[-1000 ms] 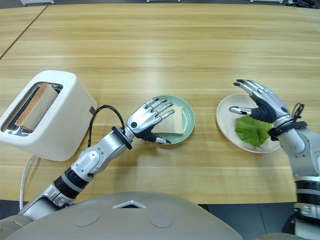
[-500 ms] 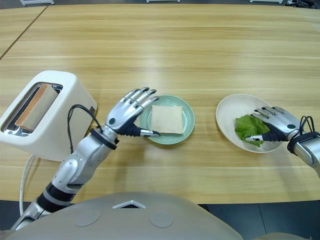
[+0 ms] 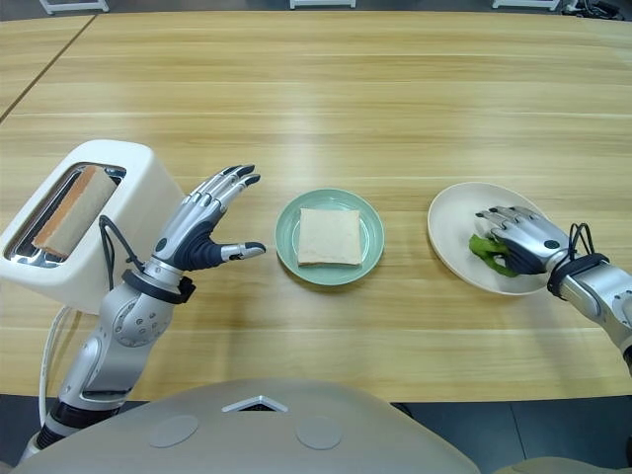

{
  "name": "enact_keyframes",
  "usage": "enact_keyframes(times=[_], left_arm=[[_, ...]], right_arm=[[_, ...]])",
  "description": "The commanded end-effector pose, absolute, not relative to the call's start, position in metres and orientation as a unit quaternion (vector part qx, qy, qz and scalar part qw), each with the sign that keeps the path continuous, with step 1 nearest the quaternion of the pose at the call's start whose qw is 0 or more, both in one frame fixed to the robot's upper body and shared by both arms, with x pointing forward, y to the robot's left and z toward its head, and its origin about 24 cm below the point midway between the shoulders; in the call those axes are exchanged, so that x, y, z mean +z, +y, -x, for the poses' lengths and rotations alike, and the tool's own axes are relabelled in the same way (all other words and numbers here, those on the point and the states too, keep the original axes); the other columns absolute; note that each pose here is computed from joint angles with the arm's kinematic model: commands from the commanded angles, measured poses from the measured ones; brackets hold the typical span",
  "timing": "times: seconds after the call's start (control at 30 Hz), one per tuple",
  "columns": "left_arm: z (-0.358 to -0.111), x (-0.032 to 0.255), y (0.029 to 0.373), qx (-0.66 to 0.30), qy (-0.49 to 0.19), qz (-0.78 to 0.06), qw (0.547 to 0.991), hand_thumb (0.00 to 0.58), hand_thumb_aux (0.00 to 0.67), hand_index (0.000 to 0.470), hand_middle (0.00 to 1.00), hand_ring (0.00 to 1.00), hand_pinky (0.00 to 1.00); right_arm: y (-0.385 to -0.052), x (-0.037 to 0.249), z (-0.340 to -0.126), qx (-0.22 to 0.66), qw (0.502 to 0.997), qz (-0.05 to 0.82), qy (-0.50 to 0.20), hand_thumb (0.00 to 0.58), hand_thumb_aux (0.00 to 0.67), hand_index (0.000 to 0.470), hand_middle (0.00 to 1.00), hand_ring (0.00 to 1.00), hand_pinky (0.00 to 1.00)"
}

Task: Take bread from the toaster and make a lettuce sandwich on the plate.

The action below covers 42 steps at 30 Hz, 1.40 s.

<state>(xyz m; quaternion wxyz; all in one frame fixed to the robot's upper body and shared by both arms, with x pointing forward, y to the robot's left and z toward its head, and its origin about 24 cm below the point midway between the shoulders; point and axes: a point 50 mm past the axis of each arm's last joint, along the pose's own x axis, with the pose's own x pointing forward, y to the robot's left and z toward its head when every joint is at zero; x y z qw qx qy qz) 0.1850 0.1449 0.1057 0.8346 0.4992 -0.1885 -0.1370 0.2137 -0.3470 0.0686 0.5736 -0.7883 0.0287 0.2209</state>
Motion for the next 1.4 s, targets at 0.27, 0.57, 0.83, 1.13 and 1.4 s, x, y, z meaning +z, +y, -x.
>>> enact_keyframes(times=[0.27,0.57,0.83,1.13,1.4], left_arm=[[-0.178,0.103,0.15,-0.134,-0.166,-0.469,0.857,0.0,0.0,0.0,0.0,0.0,0.0],[-0.183,0.099,0.142,-0.156,-0.167,-0.453,0.862,0.0,0.0,0.0,0.0,0.0,0.0],[-0.183,0.095,0.136,-0.172,-0.163,-0.447,0.862,0.0,0.0,0.0,0.0,0.0,0.0],[-0.183,0.093,0.137,-0.178,-0.154,-0.449,0.862,0.0,0.0,0.0,0.0,0.0,0.0],[-0.181,0.094,0.138,-0.179,-0.151,-0.452,0.861,0.0,0.0,0.0,0.0,0.0,0.0]], right_arm=[[-0.245,0.121,-0.255,0.293,0.643,0.685,-0.177,0.58,0.67,0.47,0.0,0.0,0.0],[-0.174,0.112,-0.285,0.413,0.639,0.614,-0.21,0.58,0.67,0.47,0.0,0.0,0.0],[-0.148,0.071,-0.299,0.417,0.614,0.64,-0.2,0.466,0.373,0.262,0.0,0.0,0.0],[-0.149,0.053,-0.298,0.395,0.611,0.654,-0.205,0.0,0.0,0.0,0.0,0.0,0.0],[-0.155,0.065,-0.288,0.393,0.614,0.648,-0.221,0.0,0.0,0.0,0.0,0.0,0.0]])
